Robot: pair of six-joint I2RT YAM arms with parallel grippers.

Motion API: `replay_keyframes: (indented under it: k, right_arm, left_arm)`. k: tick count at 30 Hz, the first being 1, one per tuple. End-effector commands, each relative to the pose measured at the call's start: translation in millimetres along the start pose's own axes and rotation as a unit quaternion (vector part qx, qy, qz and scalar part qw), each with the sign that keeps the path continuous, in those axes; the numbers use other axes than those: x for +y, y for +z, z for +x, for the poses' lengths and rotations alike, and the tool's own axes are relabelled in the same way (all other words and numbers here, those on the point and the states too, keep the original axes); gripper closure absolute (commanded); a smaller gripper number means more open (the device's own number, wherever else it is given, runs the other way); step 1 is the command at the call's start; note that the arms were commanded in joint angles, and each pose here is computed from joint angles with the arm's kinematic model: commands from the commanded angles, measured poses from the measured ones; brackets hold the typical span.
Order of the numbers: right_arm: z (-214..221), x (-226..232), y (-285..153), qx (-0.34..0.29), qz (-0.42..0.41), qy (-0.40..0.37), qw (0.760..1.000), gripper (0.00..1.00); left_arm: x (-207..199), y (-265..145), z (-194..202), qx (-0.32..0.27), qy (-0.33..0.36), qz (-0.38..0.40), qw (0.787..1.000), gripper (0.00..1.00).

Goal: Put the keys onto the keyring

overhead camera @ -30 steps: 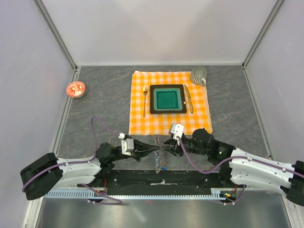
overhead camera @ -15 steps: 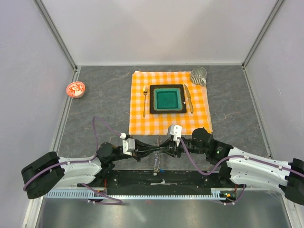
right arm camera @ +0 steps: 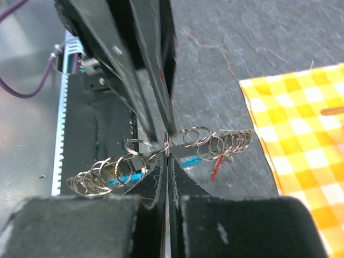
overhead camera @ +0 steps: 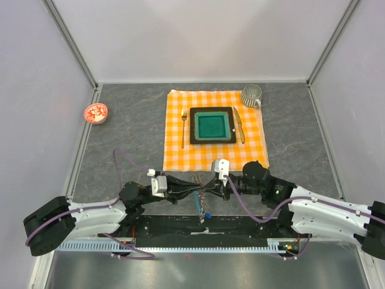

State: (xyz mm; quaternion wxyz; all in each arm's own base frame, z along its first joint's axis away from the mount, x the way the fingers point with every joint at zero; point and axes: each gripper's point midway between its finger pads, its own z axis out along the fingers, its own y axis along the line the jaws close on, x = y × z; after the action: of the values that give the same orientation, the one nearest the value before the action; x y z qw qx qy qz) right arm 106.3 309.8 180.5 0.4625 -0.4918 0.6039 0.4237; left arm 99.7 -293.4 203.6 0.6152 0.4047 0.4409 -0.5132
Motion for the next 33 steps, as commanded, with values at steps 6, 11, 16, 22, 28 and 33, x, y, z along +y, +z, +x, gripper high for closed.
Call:
replay_keyframes:
  k: [6,11,16,22,28,33]
  right_arm:
    - [-12,-21,-21,0.161,0.048,-0.031,0.985,1.0]
    - [-15,-16,-22,0.232,0.037,-0.071,0.969,1.0]
    - [-1,-17,-14,0.304,0.025,-0.11,0.946,1.0]
    - [-9,-8,-1,0.318,-0.003,-0.152,0.936,1.0]
    - [-6,-2,4,0.327,-0.019,-0.164,0.931,1.0]
    - [-3,1,7,0.33,-0.028,-0.166,0.929,1.0]
  left_arm:
    - [16,-16,-10,0.035,0.026,-0.058,0.997,0.55]
    - [19,-26,3,0.084,0.035,-0.071,0.993,0.47]
    - [14,-23,8,0.092,0.027,-0.054,0.994,0.46]
    - [8,-16,15,0.091,0.011,-0.033,0.995,0.47]
    - [1,-10,7,0.057,-0.002,-0.013,0.998,0.49]
    - [-4,-9,2,0.035,-0.007,-0.003,0.999,0.5]
